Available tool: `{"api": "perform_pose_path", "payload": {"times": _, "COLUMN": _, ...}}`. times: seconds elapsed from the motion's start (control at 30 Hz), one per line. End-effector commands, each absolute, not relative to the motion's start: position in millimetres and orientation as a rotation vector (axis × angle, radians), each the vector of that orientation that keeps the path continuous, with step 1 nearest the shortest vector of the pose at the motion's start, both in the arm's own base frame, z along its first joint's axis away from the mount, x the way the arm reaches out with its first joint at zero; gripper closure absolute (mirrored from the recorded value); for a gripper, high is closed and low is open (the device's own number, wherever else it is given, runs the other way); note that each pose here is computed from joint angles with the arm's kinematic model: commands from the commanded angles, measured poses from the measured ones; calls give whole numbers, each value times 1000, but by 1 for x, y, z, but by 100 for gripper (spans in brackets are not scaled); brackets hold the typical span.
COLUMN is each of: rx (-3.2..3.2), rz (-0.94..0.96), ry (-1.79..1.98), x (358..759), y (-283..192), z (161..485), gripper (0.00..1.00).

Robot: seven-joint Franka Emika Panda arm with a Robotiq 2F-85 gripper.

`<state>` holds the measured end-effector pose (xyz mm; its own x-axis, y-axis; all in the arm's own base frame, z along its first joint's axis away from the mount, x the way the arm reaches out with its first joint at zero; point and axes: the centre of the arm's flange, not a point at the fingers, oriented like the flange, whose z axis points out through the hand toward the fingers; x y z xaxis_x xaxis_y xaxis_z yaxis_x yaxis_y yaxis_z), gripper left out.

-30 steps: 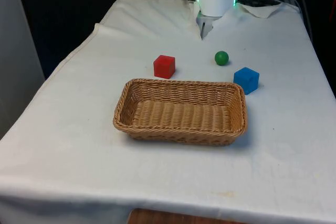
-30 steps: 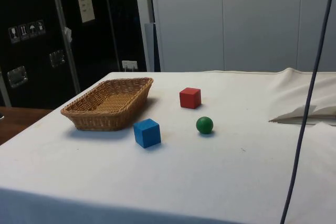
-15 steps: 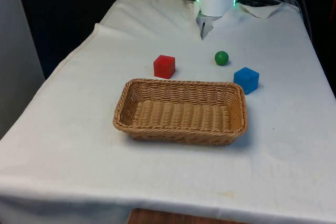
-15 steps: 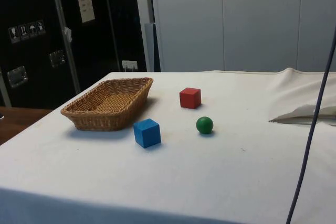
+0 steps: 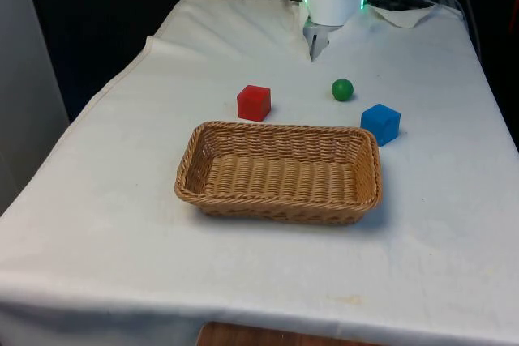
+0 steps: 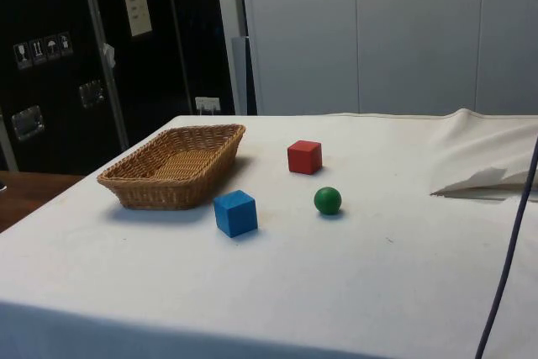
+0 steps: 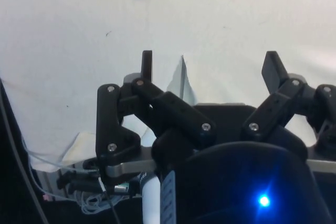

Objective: Place all non-red objects into the basket.

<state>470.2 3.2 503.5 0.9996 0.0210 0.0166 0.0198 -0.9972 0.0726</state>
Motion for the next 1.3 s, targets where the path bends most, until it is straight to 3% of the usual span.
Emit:
{"api": "perform_pose_path", "payload": {"times": 0.0, "rx": 3068, "rz": 33, "ry": 31, "x": 468, "y": 3, "z": 504, "gripper": 0}}
{"api": "perform_pose_path", "payload": {"times": 0.63, "rx": 3049, "rz": 141, "ry": 14, "x": 432, "y": 26, "z": 487, "gripper": 0}}
{"api": "perform_pose_path", "payload": {"times": 1.27, "rx": 3081, "rz": 112, "ry": 6, "x": 418, "y": 36, "z": 427, "gripper": 0}}
